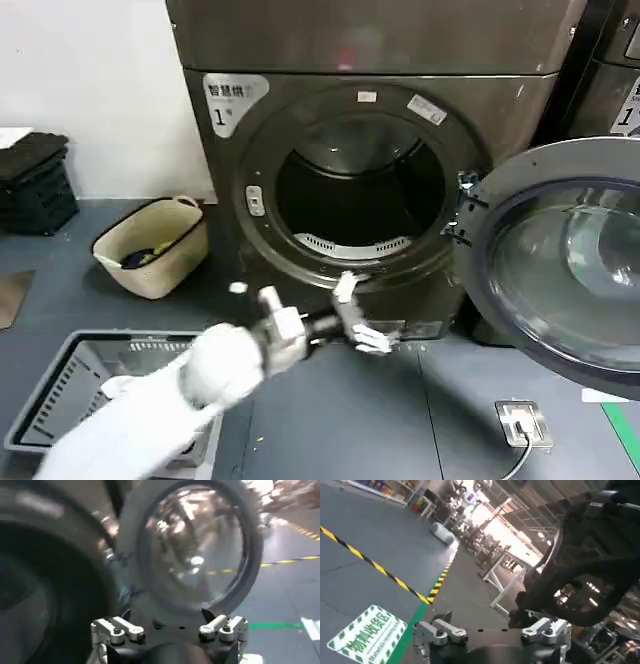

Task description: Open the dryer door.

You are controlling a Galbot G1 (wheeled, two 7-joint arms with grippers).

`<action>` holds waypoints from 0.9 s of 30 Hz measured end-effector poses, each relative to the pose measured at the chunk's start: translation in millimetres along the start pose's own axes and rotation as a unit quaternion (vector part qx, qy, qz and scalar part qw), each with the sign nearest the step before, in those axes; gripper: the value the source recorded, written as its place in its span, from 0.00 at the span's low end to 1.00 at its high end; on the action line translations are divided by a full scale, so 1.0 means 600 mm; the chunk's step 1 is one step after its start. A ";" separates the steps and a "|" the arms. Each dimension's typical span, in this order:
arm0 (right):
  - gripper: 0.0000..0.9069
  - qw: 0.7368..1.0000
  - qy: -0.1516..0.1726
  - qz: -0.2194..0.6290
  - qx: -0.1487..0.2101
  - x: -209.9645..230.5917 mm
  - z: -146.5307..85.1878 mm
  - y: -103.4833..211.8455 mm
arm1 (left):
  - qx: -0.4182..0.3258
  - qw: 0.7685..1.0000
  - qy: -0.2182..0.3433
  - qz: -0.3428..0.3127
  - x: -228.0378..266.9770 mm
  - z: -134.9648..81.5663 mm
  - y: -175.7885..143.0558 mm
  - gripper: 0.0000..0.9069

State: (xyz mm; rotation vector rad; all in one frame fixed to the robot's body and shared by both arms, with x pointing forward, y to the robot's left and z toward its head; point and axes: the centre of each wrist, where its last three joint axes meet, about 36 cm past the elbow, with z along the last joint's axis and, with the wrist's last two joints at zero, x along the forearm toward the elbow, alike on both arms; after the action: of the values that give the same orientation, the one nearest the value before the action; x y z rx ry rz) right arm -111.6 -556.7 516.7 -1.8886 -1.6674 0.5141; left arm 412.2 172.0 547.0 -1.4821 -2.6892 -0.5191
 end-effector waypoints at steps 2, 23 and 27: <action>1.00 1.000 -0.005 -0.007 -0.001 0.001 -0.007 0.006 | 0.018 0.999 0.017 -0.022 0.040 0.004 -0.002 1.00; 1.00 0.998 -0.027 -0.063 -0.011 -0.008 -0.034 0.069 | 0.317 0.890 0.170 -0.282 0.271 0.005 0.047 1.00; 1.00 0.997 -0.029 -0.070 -0.014 -0.012 -0.035 0.072 | 0.359 0.853 0.188 -0.328 0.296 0.007 0.057 1.00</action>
State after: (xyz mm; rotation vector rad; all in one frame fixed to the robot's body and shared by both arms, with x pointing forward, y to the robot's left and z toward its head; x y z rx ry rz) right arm -66.4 -570.3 505.0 -1.7757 -1.8364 0.4950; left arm 343.8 334.9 584.9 -0.2311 -2.5354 0.1974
